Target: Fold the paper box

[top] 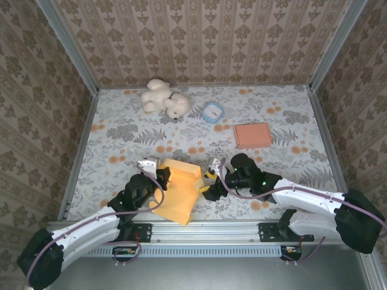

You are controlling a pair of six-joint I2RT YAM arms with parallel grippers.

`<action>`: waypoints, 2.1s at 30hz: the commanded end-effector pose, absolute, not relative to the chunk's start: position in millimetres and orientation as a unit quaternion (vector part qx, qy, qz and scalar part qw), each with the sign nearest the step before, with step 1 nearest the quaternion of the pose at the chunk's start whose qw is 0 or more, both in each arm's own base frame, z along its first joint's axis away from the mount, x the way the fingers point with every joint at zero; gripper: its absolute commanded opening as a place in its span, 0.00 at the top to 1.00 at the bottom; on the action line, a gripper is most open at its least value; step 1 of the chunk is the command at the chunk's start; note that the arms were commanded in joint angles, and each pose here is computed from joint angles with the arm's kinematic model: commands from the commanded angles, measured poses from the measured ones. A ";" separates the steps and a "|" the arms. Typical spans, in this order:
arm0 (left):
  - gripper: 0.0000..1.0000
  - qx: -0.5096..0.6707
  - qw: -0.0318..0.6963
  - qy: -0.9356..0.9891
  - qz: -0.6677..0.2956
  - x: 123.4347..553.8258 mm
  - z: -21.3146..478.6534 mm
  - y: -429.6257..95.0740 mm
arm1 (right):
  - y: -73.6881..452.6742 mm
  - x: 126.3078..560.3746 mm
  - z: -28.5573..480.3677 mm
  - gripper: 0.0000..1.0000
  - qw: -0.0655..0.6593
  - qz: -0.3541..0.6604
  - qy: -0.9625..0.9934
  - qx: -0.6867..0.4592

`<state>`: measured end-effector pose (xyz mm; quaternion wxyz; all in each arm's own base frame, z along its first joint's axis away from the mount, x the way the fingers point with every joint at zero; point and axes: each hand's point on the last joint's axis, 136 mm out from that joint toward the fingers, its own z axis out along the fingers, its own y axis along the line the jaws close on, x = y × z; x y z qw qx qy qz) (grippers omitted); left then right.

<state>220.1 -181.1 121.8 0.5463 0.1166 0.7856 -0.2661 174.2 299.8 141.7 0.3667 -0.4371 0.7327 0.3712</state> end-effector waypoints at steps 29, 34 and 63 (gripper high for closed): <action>0.92 0.118 0.547 0.780 -0.279 220.6 122.5 -186.7 | 313.5 208.2 147.2 0.26 0.410 0.314 0.757 -0.400; 0.93 0.118 0.548 0.782 -0.273 221.0 120.5 -185.0 | 300.8 214.9 145.9 0.31 0.431 0.283 0.765 -0.387; 0.93 0.015 0.546 0.806 -0.226 232.6 106.7 -156.6 | 304.0 231.9 136.7 0.41 0.471 0.241 0.784 -0.326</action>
